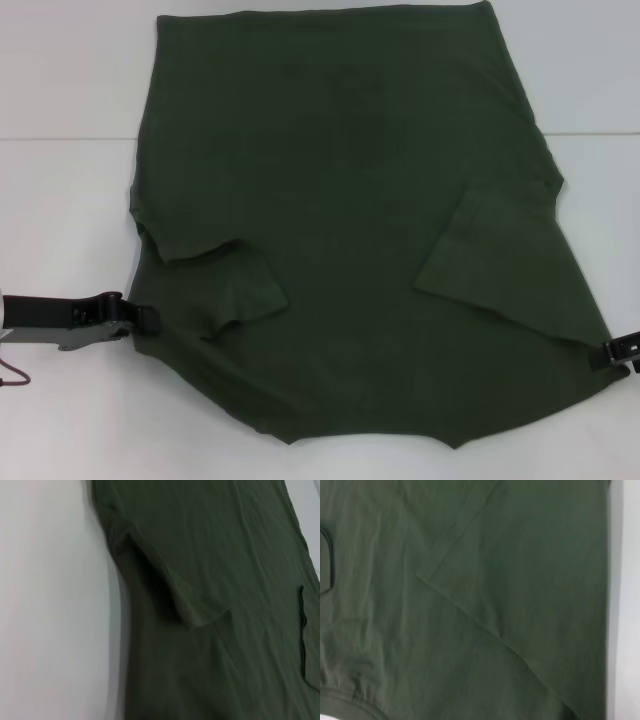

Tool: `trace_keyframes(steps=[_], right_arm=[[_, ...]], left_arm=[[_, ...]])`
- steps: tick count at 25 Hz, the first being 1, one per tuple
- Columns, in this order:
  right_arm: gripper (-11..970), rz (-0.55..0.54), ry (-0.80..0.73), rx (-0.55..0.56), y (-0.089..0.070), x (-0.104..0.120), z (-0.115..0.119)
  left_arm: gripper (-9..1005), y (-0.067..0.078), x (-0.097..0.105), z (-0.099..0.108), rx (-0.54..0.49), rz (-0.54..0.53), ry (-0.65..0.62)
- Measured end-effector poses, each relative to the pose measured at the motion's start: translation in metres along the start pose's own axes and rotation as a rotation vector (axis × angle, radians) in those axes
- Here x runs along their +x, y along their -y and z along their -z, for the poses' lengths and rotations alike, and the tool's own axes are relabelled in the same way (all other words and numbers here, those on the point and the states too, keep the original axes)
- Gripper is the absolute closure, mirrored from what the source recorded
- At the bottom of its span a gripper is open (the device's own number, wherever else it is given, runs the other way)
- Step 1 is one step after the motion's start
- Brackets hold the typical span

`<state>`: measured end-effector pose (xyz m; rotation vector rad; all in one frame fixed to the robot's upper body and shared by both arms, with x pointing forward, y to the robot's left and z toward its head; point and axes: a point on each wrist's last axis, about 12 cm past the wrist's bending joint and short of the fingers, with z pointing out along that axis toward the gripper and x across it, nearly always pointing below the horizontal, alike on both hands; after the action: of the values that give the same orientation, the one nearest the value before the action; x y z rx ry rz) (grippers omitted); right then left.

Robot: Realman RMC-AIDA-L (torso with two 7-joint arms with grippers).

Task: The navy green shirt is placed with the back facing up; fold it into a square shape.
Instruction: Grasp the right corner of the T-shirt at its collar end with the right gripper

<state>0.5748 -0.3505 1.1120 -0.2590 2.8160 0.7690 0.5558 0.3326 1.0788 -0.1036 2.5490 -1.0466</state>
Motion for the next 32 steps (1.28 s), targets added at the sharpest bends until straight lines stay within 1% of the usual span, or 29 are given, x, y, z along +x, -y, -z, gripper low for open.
trace_keyframes(steps=[8, 13, 24, 32], right_arm=[[79, -0.002, -0.008, 0.005, 0.0018, 0.0026, 0.0000], [79, -0.003, -0.013, 0.028, 0.0048, 0.0034, 0.0004], [79, 0.011, -0.017, 0.026, 0.0008, -0.0005, -0.0010], [79, 0.012, -0.013, 0.029, 0.0009, -0.0009, -0.0018]], left_arm=[[959, -0.0004, -0.0003, 0.0000, -0.003, -0.001, 0.004], [959, -0.0006, -0.0004, -0.0001, -0.004, -0.001, 0.005], [959, -0.0004, 0.0004, -0.0019, -0.004, 0.000, 0.003], [959, 0.0000, 0.0008, -0.0028, 0.003, 0.002, 0.003]])
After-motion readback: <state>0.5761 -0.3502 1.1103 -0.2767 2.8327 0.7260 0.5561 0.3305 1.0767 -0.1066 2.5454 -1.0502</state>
